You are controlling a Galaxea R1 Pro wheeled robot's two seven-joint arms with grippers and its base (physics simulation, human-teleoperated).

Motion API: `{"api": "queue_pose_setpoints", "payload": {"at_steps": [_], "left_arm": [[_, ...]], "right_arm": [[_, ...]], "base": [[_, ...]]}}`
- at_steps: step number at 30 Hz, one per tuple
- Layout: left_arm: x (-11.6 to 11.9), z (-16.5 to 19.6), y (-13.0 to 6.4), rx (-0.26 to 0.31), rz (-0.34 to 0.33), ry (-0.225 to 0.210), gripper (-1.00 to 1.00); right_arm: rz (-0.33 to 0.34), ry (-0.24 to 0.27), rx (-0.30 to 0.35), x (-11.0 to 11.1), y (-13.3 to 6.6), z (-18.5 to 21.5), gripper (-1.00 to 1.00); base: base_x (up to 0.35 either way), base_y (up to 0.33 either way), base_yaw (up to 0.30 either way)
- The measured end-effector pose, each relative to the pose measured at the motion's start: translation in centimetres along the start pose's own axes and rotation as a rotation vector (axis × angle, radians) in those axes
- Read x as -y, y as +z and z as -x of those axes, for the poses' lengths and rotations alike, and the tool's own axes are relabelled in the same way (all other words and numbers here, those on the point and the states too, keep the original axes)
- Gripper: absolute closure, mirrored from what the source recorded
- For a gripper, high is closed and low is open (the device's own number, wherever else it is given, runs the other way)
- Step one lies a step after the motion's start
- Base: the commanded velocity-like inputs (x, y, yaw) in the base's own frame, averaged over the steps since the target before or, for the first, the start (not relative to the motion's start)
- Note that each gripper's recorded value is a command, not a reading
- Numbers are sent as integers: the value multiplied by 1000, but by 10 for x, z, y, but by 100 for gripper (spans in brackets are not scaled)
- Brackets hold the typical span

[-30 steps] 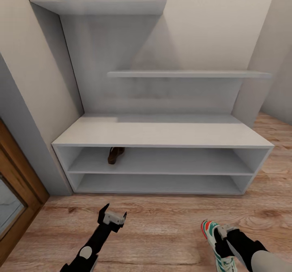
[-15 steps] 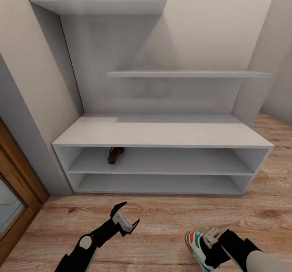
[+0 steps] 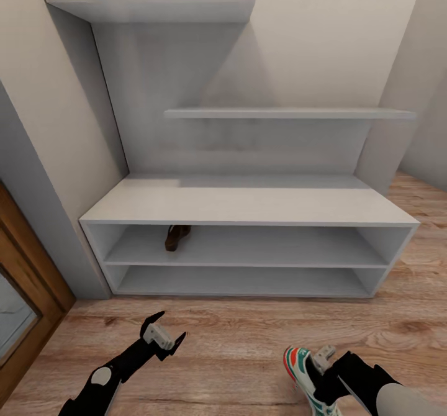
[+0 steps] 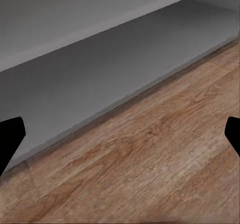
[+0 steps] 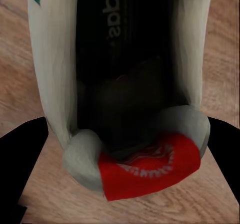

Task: Pick up the two gym shoes and the two sandals from the corridor floor and place them onto the hallstand (shoe rack) in the corridor, making sure they are on the rack and not on the floor. Arrange them so the two gym shoes are next to each other and the two sandals are next to each other.

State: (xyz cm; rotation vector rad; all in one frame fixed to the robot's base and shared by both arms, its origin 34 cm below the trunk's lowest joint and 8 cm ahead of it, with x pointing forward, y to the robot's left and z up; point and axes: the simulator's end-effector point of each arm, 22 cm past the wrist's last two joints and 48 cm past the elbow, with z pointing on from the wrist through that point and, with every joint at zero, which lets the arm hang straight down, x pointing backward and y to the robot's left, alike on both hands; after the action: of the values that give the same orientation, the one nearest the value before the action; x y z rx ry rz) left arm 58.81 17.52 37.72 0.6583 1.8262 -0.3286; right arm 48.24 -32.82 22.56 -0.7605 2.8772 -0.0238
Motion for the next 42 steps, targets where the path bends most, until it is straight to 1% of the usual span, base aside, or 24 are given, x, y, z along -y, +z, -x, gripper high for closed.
{"api": "queue_pose_setpoints", "payload": {"at_steps": [3,7,9,11,14,15,17,20,22,23,24,26,29,32,34,37,38,42], "left_arm": [[-10,-4,-5,-3,26,-16,-100],[-13,-6,-7,-5,33,-22,-100],[-10,-6,-6,-7,22,-20,-100],[1,-6,-4,-12,-19,-7,-100],[30,-10,-1,-41,-128,21,-100],[39,-12,0,-61,-162,18,-100],[49,-17,1,-114,-211,-3,-100],[48,-15,1,-185,-235,-36,-100],[45,-4,3,-200,-246,-36,-100],[46,3,3,-200,-264,-29,-100],[51,10,2,-198,-294,-20,-100],[66,26,0,-190,-381,4,-100],[89,47,-11,-175,-517,42,-100],[101,59,-20,-165,-597,70,-100],[105,64,-24,-161,-627,82,-100],[106,73,-28,-150,-649,105,-100],[106,73,-28,-150,-649,105,-100],[107,86,-34,-132,-678,140,-100]], "right_arm": [[-31,-6,8,6,0,2,100],[-56,-7,13,11,0,3,100],[-65,-7,14,14,0,3,100],[-69,-6,15,15,0,3,100],[-54,-5,18,12,-1,4,100],[-40,-4,20,10,-1,6,100],[-5,-4,32,5,-3,13,100],[49,-12,74,0,-13,39,100],[83,-20,99,-3,-19,54,100],[102,-25,110,-6,-22,60,100],[123,-29,121,-9,-25,67,100],[168,-42,147,-18,-32,80,100],[236,-69,183,-31,-44,98,100],[276,-103,192,-39,-51,105,100],[282,-137,181,-40,-52,103,100],[271,-208,141,-38,-51,95,100],[272,-207,142,-38,-52,95,100],[280,-309,70,-39,-51,78,100]], "base": [[0,0,0],[0,0,0],[0,0,0],[0,0,0],[0,0,0],[0,0,0],[0,0,0],[0,0,0],[0,0,0],[0,0,0],[0,0,0],[0,0,0],[0,0,0],[0,0,0],[0,0,0],[0,0,0],[0,0,0],[0,0,0]]}}
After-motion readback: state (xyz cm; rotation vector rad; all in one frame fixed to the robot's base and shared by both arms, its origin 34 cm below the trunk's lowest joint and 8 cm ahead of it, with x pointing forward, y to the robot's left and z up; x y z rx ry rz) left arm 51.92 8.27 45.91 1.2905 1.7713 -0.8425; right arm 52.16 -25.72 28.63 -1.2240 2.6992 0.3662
